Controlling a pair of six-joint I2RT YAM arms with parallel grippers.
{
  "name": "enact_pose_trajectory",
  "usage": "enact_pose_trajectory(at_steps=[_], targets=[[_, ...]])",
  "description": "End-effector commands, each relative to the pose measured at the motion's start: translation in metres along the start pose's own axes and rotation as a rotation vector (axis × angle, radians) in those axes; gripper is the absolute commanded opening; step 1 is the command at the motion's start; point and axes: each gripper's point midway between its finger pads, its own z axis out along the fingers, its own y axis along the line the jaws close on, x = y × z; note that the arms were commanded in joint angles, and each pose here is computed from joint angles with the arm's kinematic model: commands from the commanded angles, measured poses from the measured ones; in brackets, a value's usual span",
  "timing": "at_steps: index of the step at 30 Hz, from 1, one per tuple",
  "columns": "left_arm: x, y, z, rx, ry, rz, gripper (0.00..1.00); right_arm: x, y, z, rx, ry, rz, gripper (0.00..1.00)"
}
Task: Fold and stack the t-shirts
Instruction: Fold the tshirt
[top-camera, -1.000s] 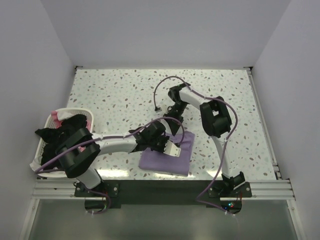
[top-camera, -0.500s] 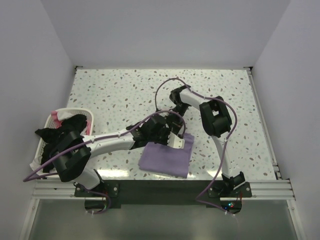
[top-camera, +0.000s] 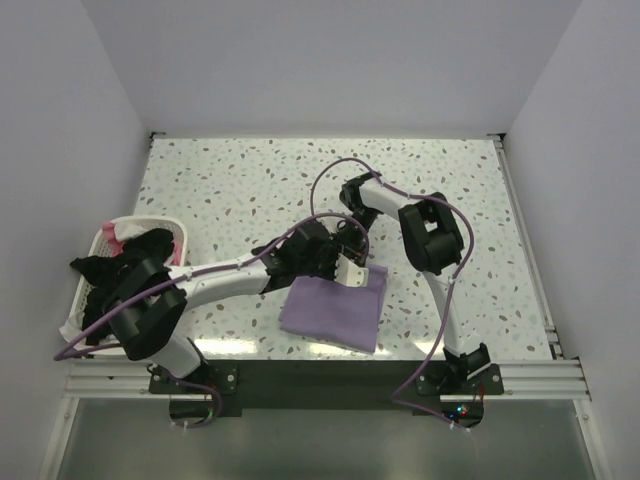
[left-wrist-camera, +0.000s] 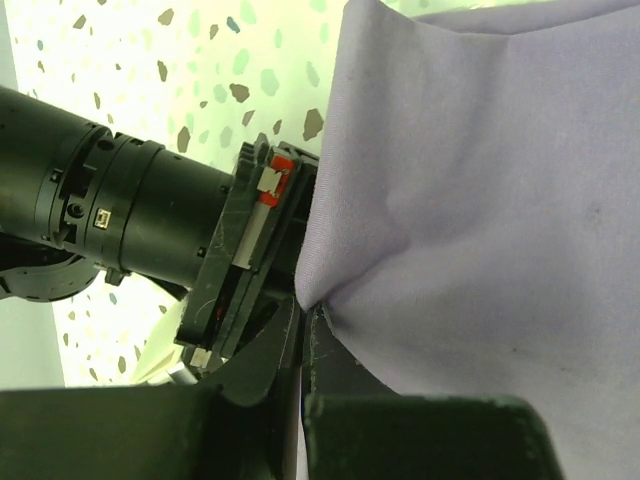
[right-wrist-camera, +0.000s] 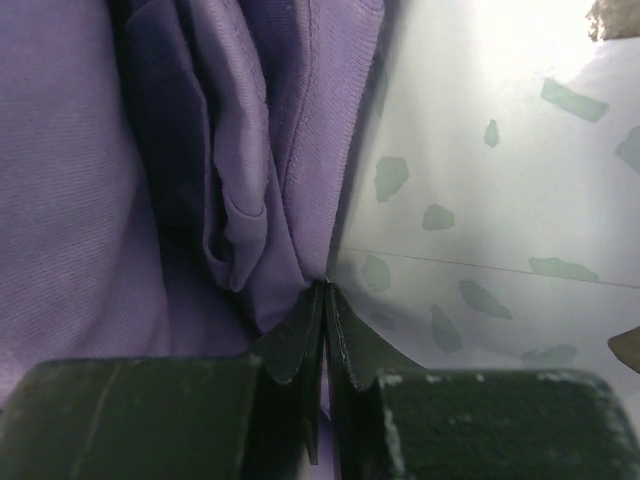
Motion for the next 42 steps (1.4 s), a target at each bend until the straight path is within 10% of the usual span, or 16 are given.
enact_pose_trajectory(at_steps=[1, 12, 16, 26, 42], targets=[[-0.015, 0.040, 0.000, -0.130, -0.058, 0.045, 0.00, 0.002, -0.022, 0.012, 0.046, 0.027, -0.067, 0.07], [-0.012, 0.033, 0.012, -0.111, -0.083, 0.047, 0.01, -0.005, -0.020, 0.005, 0.051, 0.015, -0.076, 0.08], [-0.004, 0.038, 0.011, -0.125, -0.063, 0.035, 0.17, -0.007, -0.017, -0.006, 0.081, 0.019, -0.085, 0.09], [-0.011, 0.022, -0.063, 0.120, -0.124, -0.287, 0.43, 0.000, -0.026, -0.109, 0.356, -0.004, -0.070, 0.52], [0.064, 0.053, -0.056, 0.433, -0.119, -0.756, 0.56, 0.049, 0.027, -0.119, 0.195, -0.128, -0.011, 0.69]])
